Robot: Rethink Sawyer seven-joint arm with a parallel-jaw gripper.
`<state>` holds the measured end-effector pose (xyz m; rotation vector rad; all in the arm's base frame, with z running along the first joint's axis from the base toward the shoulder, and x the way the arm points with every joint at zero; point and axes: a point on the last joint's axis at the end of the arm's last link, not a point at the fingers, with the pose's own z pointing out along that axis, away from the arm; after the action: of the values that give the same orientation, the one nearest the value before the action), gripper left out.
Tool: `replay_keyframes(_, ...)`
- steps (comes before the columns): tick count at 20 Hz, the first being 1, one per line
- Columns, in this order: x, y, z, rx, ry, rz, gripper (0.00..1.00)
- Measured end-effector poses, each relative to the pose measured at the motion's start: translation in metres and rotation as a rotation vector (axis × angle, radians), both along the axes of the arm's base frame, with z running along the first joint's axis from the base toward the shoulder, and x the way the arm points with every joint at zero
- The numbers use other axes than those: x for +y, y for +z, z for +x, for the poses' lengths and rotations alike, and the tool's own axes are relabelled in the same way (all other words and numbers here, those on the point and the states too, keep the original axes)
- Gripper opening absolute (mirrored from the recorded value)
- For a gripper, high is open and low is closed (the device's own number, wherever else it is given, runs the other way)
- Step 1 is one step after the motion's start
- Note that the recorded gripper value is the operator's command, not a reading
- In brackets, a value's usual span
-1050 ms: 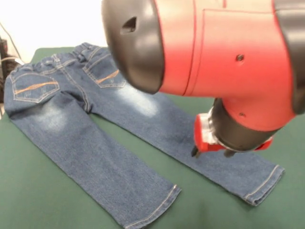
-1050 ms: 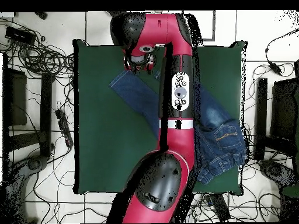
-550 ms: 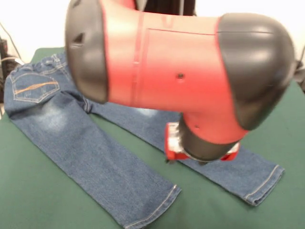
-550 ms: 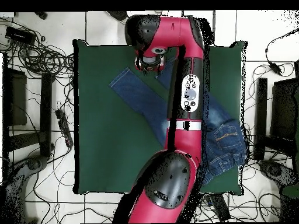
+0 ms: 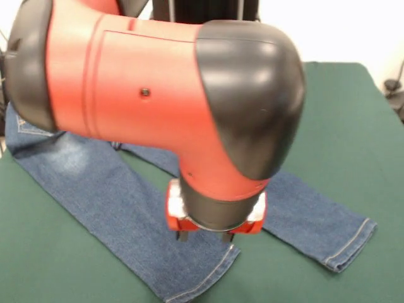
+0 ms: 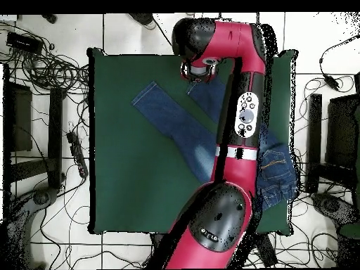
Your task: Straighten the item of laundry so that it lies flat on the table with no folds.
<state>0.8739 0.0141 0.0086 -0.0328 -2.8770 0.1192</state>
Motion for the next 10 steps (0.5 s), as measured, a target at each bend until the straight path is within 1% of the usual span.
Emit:
replay_keyframes(4, -0.013, -0.004, 0.006, -0.042, 0.023, -0.005, 1.00)
replay_keyframes(8, -0.016, -0.009, 0.009, -0.067, 0.052, -0.006, 1.00)
replay_keyframes(10, -0.017, -0.016, 0.009, -0.073, 0.065, -0.003, 1.00)
